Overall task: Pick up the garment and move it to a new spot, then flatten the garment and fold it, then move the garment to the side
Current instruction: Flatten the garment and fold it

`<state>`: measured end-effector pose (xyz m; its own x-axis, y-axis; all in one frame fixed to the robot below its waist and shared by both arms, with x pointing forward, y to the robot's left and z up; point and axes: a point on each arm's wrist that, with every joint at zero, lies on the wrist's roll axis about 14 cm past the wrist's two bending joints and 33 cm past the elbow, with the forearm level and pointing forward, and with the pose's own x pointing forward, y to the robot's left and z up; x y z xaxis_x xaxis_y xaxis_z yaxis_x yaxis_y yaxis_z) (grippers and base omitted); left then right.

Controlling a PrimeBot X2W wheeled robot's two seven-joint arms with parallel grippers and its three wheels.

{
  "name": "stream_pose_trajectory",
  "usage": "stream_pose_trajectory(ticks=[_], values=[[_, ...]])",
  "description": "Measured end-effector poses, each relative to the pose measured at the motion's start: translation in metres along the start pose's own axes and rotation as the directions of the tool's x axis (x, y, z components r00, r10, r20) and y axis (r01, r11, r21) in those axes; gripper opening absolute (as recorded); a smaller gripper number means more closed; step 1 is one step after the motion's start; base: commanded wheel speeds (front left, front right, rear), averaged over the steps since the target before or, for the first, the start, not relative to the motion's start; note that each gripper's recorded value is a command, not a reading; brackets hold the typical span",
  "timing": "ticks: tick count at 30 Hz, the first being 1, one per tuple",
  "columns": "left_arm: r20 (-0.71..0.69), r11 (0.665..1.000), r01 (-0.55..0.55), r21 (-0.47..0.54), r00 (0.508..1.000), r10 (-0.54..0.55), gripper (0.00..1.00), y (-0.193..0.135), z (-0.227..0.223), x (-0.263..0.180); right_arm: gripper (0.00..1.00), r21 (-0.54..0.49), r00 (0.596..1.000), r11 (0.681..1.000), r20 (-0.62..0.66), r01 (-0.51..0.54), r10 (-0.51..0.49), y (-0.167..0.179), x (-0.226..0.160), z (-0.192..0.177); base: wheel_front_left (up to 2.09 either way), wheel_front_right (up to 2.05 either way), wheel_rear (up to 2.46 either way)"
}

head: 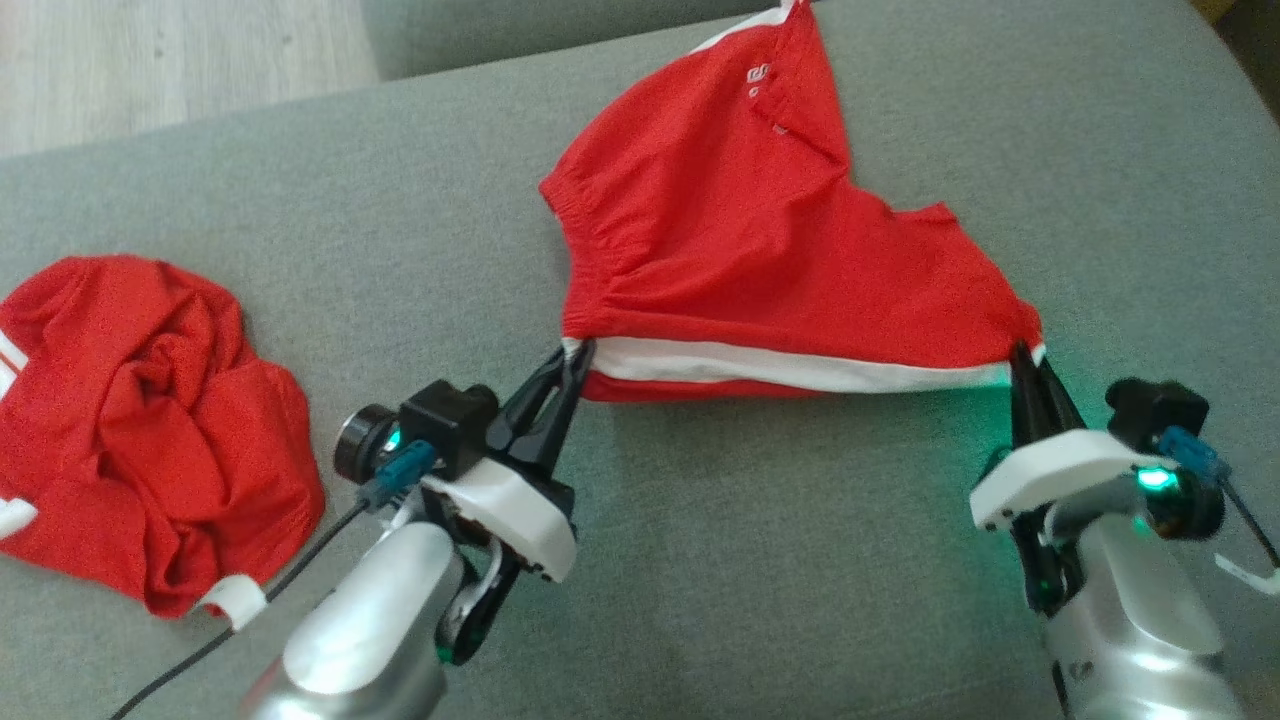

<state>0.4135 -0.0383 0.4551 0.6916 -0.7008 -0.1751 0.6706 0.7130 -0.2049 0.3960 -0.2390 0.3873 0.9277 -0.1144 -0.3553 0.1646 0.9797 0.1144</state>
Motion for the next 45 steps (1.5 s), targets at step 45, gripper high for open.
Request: stream_pose_trajectory(ticks=[45], values=[[0.374,0.933,-0.155,0.324,0.927,0.024,0.00,0.021,0.219,-0.060,0.00,-0.127,0.549,0.955,0.795,-0.267,0.259,0.088,-0.105,0.305,0.00,0.00,0.00]])
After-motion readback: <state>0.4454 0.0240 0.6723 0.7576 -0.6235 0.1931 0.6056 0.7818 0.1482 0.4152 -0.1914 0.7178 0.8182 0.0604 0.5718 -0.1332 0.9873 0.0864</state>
